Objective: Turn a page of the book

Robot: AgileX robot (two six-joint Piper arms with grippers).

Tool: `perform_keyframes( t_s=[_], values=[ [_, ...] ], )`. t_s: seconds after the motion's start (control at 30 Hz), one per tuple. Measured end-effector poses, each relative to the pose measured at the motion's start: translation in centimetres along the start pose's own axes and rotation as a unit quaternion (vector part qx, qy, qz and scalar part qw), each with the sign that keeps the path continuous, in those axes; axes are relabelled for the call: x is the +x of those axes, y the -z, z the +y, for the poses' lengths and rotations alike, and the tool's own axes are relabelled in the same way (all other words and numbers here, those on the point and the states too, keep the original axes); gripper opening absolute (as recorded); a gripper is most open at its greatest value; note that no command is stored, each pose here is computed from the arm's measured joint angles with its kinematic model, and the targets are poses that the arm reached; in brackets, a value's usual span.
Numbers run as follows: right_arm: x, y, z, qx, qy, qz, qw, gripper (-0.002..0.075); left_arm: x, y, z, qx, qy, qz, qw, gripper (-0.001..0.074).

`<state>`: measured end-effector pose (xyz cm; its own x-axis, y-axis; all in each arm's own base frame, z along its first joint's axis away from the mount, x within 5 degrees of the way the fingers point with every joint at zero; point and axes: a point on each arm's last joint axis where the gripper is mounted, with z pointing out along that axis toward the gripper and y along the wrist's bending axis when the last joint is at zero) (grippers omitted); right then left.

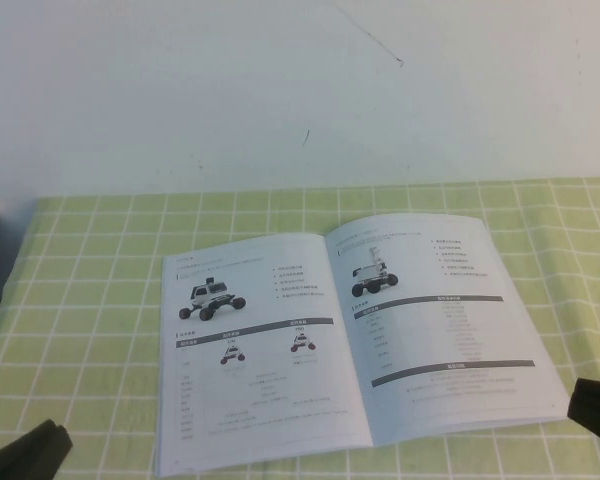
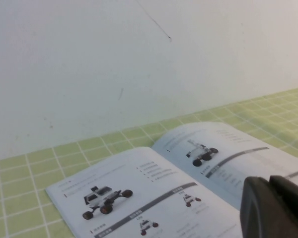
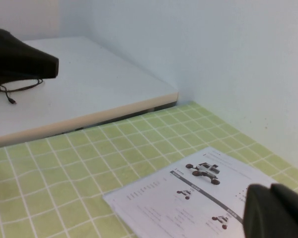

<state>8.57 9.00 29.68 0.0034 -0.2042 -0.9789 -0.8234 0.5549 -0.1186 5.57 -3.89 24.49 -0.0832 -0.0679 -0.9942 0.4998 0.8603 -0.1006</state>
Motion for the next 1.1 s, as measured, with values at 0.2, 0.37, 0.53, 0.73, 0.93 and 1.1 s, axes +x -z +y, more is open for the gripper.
perform_keyframes(
  t_s=[0.2,0.37,0.53,0.73,0.93,1.1],
  values=[
    [0.1,0.0,0.0,0.000,-0.002,0.001,1.000,-0.0004,0.5,0.0,-0.8,0.043,-0.001,0.029,0.999,-0.0004],
    [0.2,0.0,0.1,-0.005,-0.010,0.003,1.000,-0.0004,0.9,0.1,-1.3,0.072,-0.003,0.049,0.996,-0.0004],
    [0.8,0.1,-0.9,0.055,0.031,0.016,0.998,-0.0004,1.3,0.3,-1.8,0.102,-0.003,0.069,0.992,-0.0004],
    [-0.4,2.7,-2.5,0.209,0.130,-0.020,0.969,-0.0004,1.7,0.5,-2.4,0.135,-0.004,0.093,0.986,-0.0004],
    [1.5,4.9,-2.5,0.295,0.155,-0.028,0.942,-0.0004,2.0,0.7,-2.8,0.158,-0.005,0.110,0.981,-0.0004],
    [5.3,5.8,-2.4,0.353,0.117,0.010,0.928,-0.0004,2.2,0.8,-3.0,0.170,-0.007,0.119,0.978,-0.0004]
  ],
)
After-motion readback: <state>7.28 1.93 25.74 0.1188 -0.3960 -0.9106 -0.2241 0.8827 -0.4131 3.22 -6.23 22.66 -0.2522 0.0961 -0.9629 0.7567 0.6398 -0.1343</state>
